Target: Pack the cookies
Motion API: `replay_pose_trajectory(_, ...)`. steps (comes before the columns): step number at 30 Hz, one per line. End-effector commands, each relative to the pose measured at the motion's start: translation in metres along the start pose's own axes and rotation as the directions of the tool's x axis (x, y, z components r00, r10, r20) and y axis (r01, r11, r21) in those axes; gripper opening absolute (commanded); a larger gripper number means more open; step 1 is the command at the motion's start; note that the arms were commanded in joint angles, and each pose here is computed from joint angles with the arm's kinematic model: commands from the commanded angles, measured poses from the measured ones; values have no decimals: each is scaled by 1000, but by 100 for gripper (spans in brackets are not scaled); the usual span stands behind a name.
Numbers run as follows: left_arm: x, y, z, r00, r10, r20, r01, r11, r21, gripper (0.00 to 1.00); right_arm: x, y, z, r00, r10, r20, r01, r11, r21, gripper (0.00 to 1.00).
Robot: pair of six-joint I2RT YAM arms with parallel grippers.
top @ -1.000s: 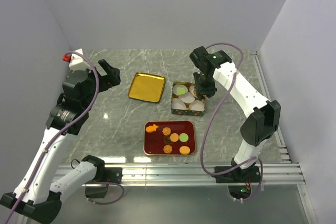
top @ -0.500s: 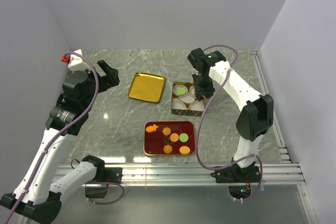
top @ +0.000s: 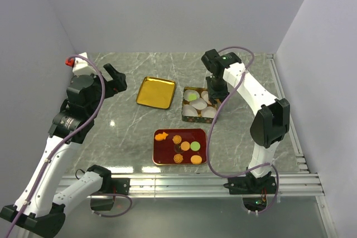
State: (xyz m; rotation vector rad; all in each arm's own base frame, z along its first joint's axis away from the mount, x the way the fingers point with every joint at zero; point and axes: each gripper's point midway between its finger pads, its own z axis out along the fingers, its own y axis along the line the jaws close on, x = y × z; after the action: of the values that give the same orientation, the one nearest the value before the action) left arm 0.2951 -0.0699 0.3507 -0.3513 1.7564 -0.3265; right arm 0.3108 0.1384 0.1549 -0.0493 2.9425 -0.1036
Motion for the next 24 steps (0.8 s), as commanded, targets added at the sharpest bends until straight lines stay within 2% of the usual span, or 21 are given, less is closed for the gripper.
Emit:
replay_pose_trajectory(1, -18, -8, -6, 999, -8, 42, 7, 1000, 21, 99, -20, 0, -13, 997, 16, 72, -14, 1000, -21, 34)
replay_pose_trajectory(18, -16, -6, -6, 999, -7, 38, 6, 1000, 17, 99, -23, 6, -4, 998, 13, 54, -12, 999, -30, 34)
replay_pose_trajectory(24, -15, -6, -7, 999, -15, 38, 14, 1000, 19, 99, -23, 5, -5, 998, 16, 55, -15, 999, -30, 39)
